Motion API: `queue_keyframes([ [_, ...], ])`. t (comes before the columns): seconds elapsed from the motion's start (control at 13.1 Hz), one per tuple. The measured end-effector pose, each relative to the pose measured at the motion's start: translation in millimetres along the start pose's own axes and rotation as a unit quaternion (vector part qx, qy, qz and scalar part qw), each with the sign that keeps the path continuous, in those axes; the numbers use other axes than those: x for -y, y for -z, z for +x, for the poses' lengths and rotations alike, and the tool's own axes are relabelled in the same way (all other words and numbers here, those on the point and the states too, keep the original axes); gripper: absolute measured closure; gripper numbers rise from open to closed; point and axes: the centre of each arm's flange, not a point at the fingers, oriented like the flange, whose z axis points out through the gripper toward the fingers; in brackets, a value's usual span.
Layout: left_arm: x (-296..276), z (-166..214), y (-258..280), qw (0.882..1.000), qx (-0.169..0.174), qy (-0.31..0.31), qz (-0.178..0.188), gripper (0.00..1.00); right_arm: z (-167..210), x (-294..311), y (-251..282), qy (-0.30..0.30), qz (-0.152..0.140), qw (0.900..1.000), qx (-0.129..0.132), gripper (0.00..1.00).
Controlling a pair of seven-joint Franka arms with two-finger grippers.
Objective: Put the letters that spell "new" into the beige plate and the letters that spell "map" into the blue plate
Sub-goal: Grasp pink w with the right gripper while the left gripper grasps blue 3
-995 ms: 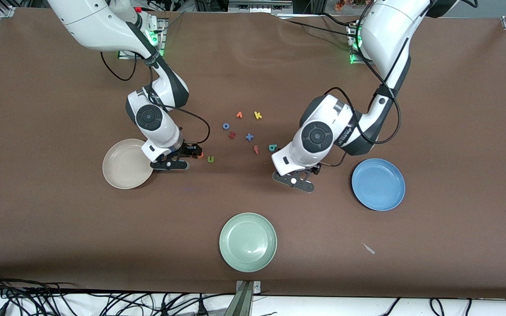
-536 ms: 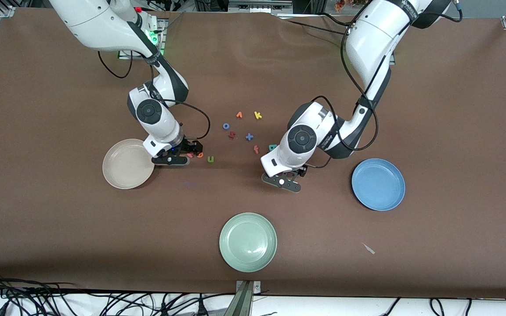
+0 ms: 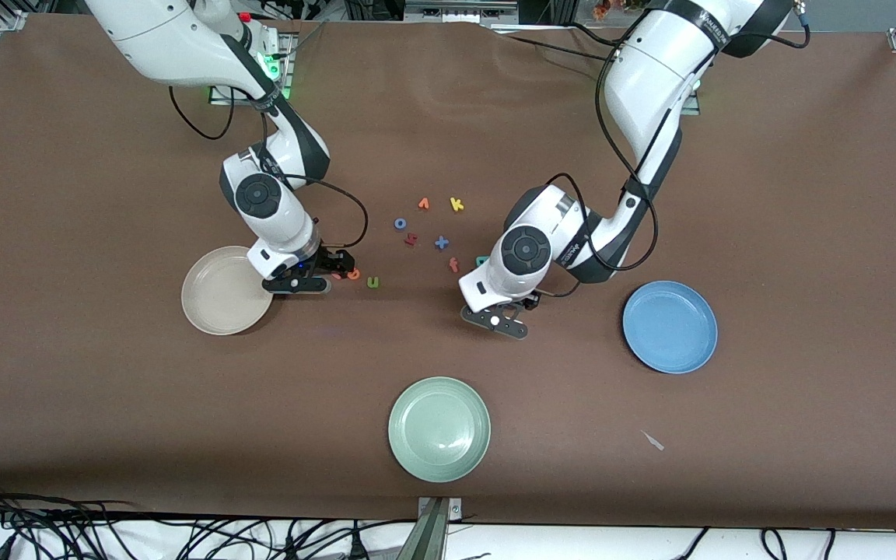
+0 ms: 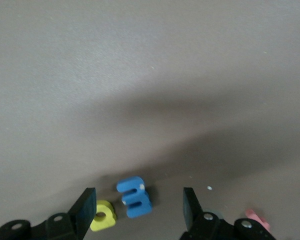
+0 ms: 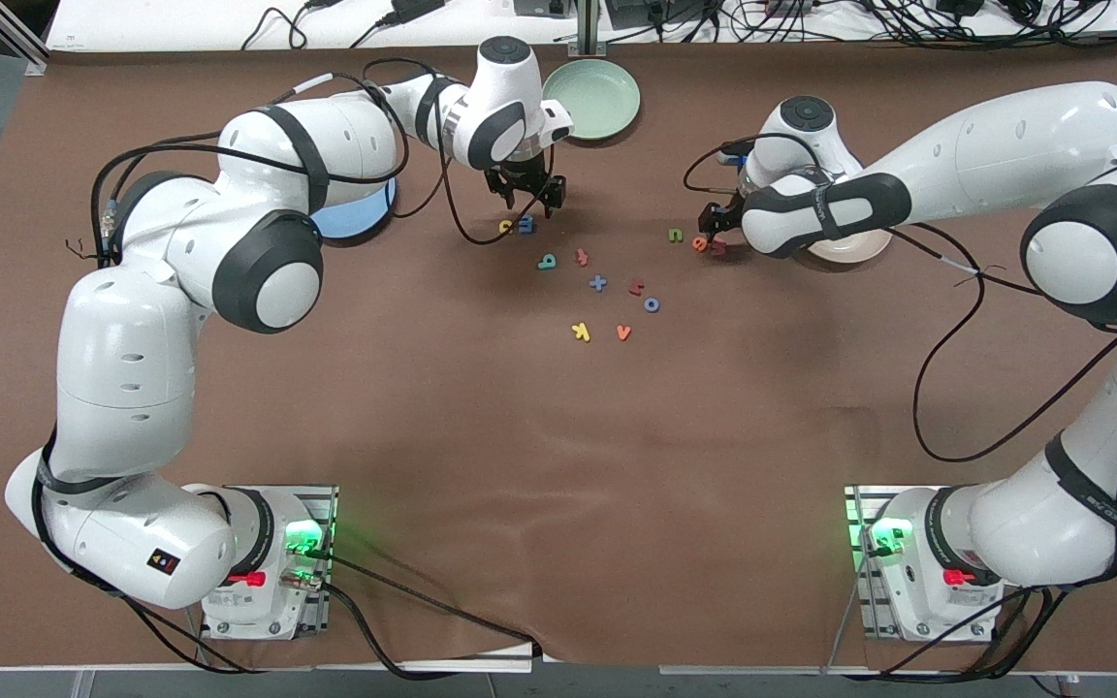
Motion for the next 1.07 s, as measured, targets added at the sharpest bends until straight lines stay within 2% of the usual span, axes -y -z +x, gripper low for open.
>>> queue_keyframes([
  [0.15, -1, -4, -8, 1.000, -0.005, 0.006, 0.016, 0.22, -1, -1, 0, 0.000, -0.001, 1.000, 0.001, 0.00],
  [0.38, -7, -7, -12, 1.000, -0.005, 0.007, 0.018, 0.25, -6, -2, -5, 0.001, -0.002, 1.000, 0.006, 0.00],
  [0.61, -6, -9, -16, 1.000, -0.002, 0.008, 0.020, 0.34, -13, -5, -10, 0.001, 0.003, 1.000, 0.001, 0.00],
  [0.69, -6, -10, -18, 1.000, 0.000, 0.008, 0.020, 0.34, -15, -6, -13, 0.001, 0.004, 1.000, 0.000, 0.00],
  [0.77, -5, -11, -20, 1.000, 0.002, 0.008, 0.021, 0.40, -15, -7, -13, 0.001, 0.006, 1.000, -0.003, 0.00],
  [0.84, -5, -11, -20, 1.000, 0.002, 0.008, 0.021, 0.40, -15, -6, -13, 0.001, 0.006, 1.000, -0.004, 0.00],
  [0.92, -5, -11, -19, 1.000, 0.001, 0.008, 0.021, 0.46, -15, -6, -13, 0.001, 0.007, 1.000, -0.005, 0.00],
  [1.07, -4, -11, -19, 1.000, 0.001, 0.008, 0.022, 0.51, -16, -7, -13, 0.001, 0.008, 1.000, -0.006, 0.00],
])
